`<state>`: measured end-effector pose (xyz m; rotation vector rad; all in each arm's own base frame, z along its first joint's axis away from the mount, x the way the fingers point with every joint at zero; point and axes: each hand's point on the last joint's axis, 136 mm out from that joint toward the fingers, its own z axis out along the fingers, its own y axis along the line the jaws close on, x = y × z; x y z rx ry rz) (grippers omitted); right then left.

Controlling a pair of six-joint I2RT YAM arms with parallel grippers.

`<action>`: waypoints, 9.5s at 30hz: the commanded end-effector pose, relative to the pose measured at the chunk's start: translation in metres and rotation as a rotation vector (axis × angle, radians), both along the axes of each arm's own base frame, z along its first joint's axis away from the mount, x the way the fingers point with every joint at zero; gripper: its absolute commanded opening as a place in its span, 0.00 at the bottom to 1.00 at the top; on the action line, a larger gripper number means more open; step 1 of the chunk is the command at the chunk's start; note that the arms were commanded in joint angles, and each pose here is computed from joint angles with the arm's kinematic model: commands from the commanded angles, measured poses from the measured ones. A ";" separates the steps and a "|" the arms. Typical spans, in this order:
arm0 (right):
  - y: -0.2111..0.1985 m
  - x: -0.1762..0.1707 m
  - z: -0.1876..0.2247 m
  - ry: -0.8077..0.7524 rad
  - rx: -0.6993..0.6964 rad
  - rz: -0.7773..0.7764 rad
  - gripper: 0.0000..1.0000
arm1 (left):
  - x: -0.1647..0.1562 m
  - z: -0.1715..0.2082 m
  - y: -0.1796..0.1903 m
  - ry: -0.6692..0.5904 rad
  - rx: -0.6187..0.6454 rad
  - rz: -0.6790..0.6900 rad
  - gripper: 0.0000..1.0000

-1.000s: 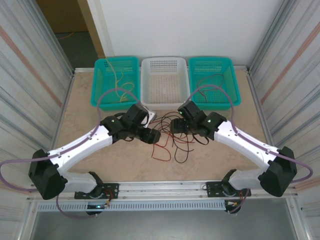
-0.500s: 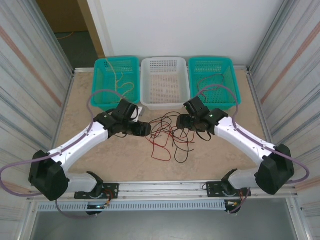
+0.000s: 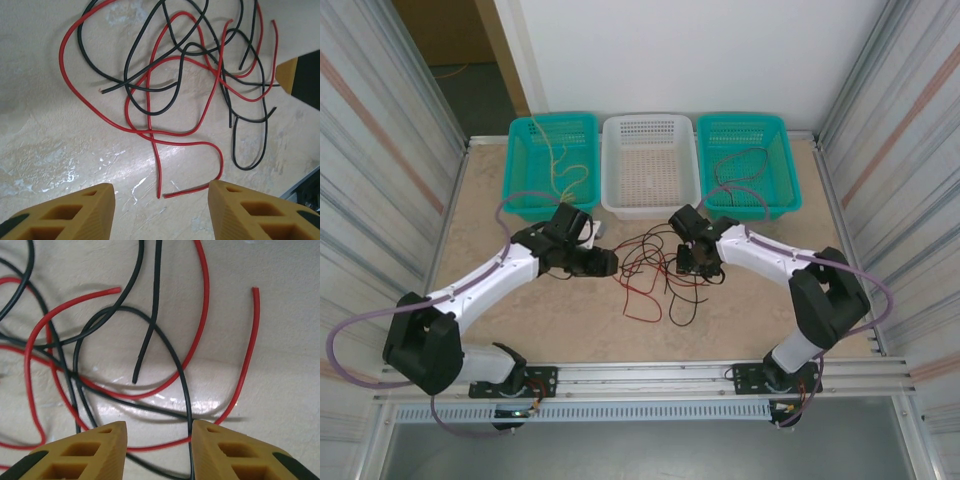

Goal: Untangle the cables

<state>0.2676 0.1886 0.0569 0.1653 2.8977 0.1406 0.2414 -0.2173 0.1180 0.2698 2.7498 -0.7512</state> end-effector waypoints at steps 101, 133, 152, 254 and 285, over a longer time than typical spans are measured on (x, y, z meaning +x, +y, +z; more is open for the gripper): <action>-0.029 -0.011 0.269 -0.703 0.266 0.050 0.81 | 0.227 0.206 -0.027 -0.374 -0.328 0.226 0.00; -0.021 -0.003 0.213 -0.518 0.194 0.053 0.81 | 0.238 0.118 -0.058 -0.286 0.124 -0.076 0.83; 0.064 0.139 0.197 -0.498 0.262 0.332 0.58 | 0.217 0.138 -0.058 -0.361 0.135 -0.162 0.83; 0.054 0.008 0.056 -0.206 0.057 0.045 0.00 | 0.010 0.027 -0.038 -0.200 0.057 -0.076 0.54; -0.008 0.025 0.336 -0.861 0.230 0.039 0.00 | -0.002 0.036 -0.076 -0.197 -0.043 -0.181 0.55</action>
